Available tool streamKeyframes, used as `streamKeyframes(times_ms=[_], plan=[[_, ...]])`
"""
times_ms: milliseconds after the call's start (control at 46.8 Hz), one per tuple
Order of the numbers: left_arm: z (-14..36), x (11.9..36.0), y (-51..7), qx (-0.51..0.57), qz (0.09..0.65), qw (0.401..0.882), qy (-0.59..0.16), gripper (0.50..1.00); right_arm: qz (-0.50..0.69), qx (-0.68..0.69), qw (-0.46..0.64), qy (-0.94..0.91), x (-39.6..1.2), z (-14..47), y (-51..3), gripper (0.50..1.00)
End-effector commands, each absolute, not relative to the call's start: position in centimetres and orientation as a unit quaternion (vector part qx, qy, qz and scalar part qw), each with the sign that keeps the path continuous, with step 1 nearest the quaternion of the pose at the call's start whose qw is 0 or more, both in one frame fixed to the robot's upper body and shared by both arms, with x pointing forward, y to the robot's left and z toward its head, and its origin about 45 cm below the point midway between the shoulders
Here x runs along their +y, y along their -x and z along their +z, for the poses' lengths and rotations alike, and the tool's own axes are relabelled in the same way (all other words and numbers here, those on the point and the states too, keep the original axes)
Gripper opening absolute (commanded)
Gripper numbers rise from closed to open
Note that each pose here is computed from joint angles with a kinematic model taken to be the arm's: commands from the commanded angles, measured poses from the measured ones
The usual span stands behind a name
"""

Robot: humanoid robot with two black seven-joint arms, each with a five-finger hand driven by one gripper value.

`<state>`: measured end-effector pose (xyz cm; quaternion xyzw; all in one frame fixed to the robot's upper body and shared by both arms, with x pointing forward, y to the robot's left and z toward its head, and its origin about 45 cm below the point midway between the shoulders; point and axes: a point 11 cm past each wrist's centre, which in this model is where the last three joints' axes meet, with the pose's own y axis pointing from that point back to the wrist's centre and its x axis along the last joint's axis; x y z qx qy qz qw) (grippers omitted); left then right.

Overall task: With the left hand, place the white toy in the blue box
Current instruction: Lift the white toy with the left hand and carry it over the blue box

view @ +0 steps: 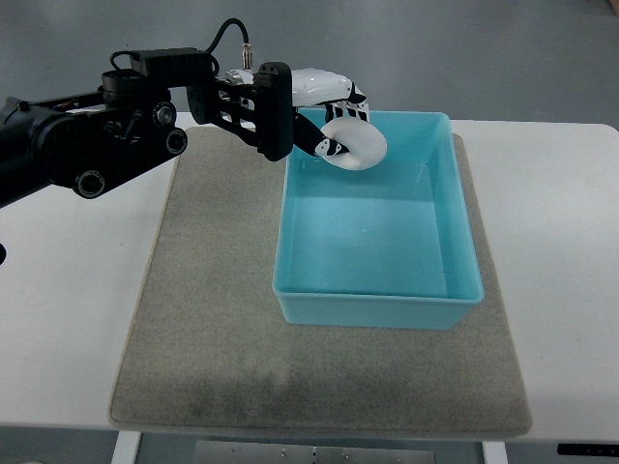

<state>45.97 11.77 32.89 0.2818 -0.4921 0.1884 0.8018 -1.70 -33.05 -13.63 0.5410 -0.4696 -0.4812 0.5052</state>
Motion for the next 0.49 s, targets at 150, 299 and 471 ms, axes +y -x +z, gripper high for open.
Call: streamKeyframes(times_ms=[150, 299, 471], plan=[[31.2, 10.5, -45.2, -0.480, 0.176, 0.814, -0.277, 0.500, -0.481, -0.470, 0.506, -0.541, -33.1, -13.6, 1.7, 0.936], [30.2, 10.5, -45.0, -0.473, 0.171, 0.818, -0.281, 0.500, -0.481, -0.470, 0.505, -0.541, -33.1, -13.6, 1.7, 0.936], [30.0, 10.5, -44.9, -0.471, 0.170, 0.819, -0.280, 0.500, -0.481, -0.470, 0.506, -0.541, -33.1, -13.6, 1.7, 0.936]])
